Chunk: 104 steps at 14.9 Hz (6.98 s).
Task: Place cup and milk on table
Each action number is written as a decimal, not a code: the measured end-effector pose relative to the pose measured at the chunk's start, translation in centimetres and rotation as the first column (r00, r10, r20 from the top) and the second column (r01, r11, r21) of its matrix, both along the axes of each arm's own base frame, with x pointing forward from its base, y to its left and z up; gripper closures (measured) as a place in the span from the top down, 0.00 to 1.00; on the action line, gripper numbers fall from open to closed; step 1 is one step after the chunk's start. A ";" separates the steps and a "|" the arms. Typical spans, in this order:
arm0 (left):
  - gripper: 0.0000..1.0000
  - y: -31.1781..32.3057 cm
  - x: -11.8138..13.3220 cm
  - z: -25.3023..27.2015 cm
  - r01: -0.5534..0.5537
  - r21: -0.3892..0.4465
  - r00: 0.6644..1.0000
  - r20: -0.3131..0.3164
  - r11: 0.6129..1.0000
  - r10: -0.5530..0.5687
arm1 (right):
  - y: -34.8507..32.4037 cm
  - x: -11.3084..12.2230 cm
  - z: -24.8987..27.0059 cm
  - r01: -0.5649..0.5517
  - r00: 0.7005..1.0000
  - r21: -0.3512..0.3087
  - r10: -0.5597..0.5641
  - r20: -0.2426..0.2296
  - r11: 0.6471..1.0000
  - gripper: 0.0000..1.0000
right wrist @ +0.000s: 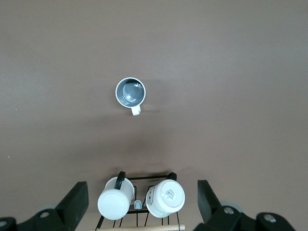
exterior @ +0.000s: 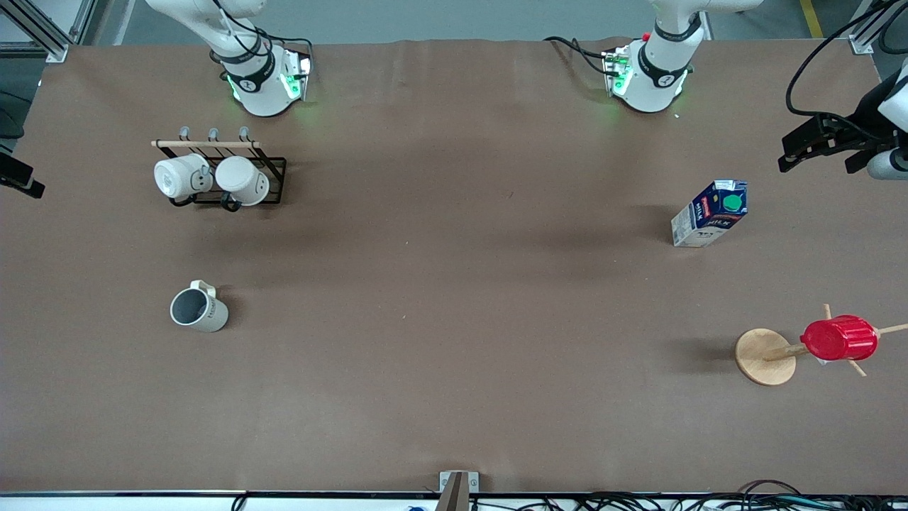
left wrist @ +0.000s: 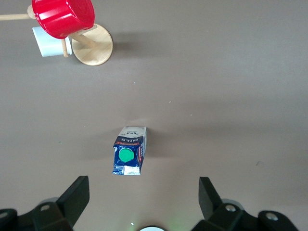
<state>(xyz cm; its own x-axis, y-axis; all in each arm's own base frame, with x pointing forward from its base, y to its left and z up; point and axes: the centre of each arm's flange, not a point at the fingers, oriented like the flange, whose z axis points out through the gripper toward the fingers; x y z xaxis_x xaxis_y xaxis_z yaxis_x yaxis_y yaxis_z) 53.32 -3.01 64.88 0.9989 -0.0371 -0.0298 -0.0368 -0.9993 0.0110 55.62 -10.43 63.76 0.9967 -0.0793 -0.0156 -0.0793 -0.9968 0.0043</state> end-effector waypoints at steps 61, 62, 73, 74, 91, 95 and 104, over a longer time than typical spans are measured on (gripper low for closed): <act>0.37 -11.4 4.9 -19.1 0.106 0.032 0.994 -0.030 0.994 -0.105 | 44.8 1.9 -35.1 -0.118 0.993 0.039 0.118 0.011 0.992 0.04; 0.37 -13.7 4.6 -19.1 0.109 0.034 0.994 -0.031 0.994 -0.108 | 45.9 1.5 -35.7 -0.120 0.993 0.036 0.120 0.007 0.992 0.04; 0.37 -34.9 2.1 -27.5 0.017 0.064 0.996 -0.094 0.998 -0.011 | 54.6 -1.9 -39.5 -0.082 0.996 0.070 0.079 0.040 0.994 0.08; 0.37 -36.0 2.0 -28.3 -0.004 0.064 0.995 -0.102 0.998 0.011 | 54.6 -1.9 -39.7 -0.078 0.996 0.070 0.076 0.039 0.994 0.08; 0.36 -43.1 -0.2 -32.7 -0.010 0.024 0.983 -0.183 1.000 0.014 | 27.9 5.4 -12.5 0.199 0.979 0.066 -0.202 0.030 0.978 1.00; 0.35 -43.2 -0.1 -32.7 -0.012 0.021 0.984 -0.179 1.000 0.015 | 20.3 4.7 -8.1 0.188 0.980 0.001 -0.188 0.071 0.982 1.00; 0.86 -43.4 0.8 -29.6 -0.029 -0.022 0.992 -0.123 0.999 0.026 | 7.1 -1.5 -0.2 0.115 0.993 -0.002 -0.115 0.016 0.993 1.00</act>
